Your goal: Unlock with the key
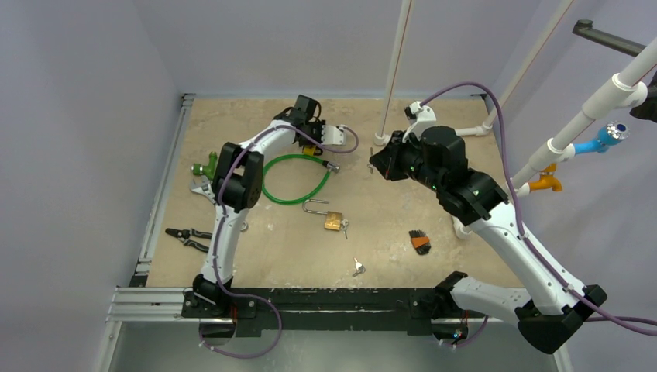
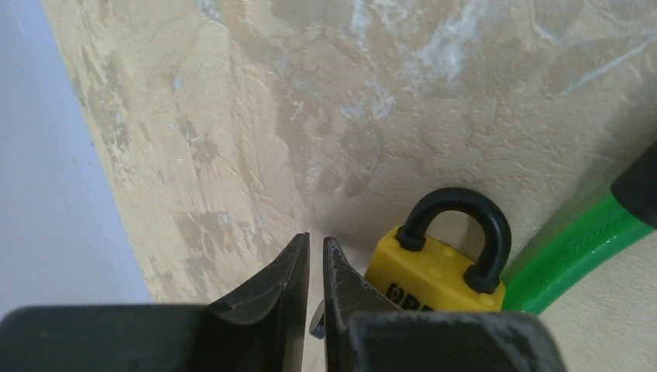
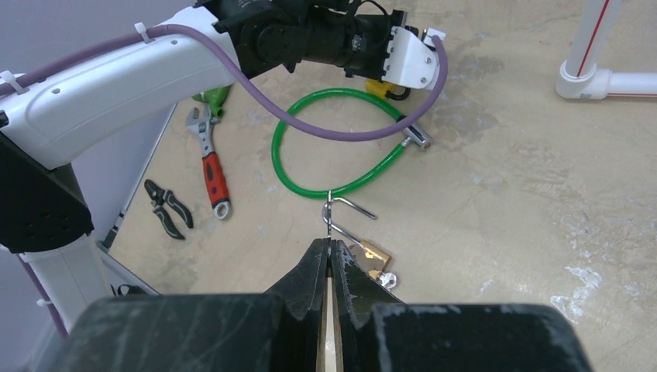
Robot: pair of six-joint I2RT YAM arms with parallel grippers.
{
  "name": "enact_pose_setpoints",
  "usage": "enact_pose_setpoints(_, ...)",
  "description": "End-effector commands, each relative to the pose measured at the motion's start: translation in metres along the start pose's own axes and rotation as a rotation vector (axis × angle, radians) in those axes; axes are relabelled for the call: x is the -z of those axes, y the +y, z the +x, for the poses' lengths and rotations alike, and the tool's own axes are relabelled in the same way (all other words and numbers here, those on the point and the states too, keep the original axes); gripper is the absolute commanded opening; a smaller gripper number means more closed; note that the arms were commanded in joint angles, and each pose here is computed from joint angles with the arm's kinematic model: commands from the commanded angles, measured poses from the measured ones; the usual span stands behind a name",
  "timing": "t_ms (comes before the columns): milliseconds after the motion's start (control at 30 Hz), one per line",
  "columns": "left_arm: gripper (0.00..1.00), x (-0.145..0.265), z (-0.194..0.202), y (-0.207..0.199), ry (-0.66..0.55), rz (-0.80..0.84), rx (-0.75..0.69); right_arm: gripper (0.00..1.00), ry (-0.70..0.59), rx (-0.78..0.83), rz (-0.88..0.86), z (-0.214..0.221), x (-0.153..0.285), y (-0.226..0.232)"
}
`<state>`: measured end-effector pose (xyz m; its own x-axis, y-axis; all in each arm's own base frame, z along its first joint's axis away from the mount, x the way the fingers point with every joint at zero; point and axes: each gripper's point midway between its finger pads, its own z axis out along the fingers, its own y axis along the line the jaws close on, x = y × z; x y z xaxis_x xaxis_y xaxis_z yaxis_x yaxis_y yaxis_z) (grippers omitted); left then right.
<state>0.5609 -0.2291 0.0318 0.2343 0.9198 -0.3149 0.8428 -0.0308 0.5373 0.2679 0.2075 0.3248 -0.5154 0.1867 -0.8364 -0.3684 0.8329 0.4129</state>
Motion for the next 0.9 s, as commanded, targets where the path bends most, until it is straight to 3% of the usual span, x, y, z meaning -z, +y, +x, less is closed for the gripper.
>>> enact_pose_setpoints(0,0.16,0.047,-0.003,0.055,-0.010,-0.135,0.116,0.00,-0.062,0.002,-0.044,-0.014,0.007,0.008)
enact_pose_setpoints(167,0.30,0.085,-0.015,0.058,-0.104,-0.072,0.163,0.00,-0.063,0.006,-0.047,-0.013,0.005,0.008)
enact_pose_setpoints(300,0.39,0.111,-0.044,0.017,-0.276,0.140,0.133,0.00,-0.060,0.006,-0.045,-0.012,0.002,0.008)
enact_pose_setpoints(467,0.43,0.116,-0.052,-0.020,-0.336,0.280,0.141,0.00,-0.062,0.009,-0.047,-0.013,0.004,0.008)
enact_pose_setpoints(567,0.44,0.105,-0.052,-0.014,-0.290,0.229,0.286,0.00,-0.065,0.015,-0.045,-0.013,0.004,0.007)
enact_pose_setpoints(700,0.62,0.080,-0.037,-0.012,-0.105,0.124,0.385,0.00,-0.074,0.020,-0.050,-0.015,0.005,0.008)
enact_pose_setpoints(800,0.61,0.062,-0.027,-0.019,0.080,0.052,0.375,0.00,-0.077,0.021,-0.051,-0.014,0.005,0.008)
enact_pose_setpoints(867,0.60,0.059,-0.026,-0.019,0.104,0.043,0.443,0.00,-0.078,0.023,-0.051,-0.014,0.006,0.007)
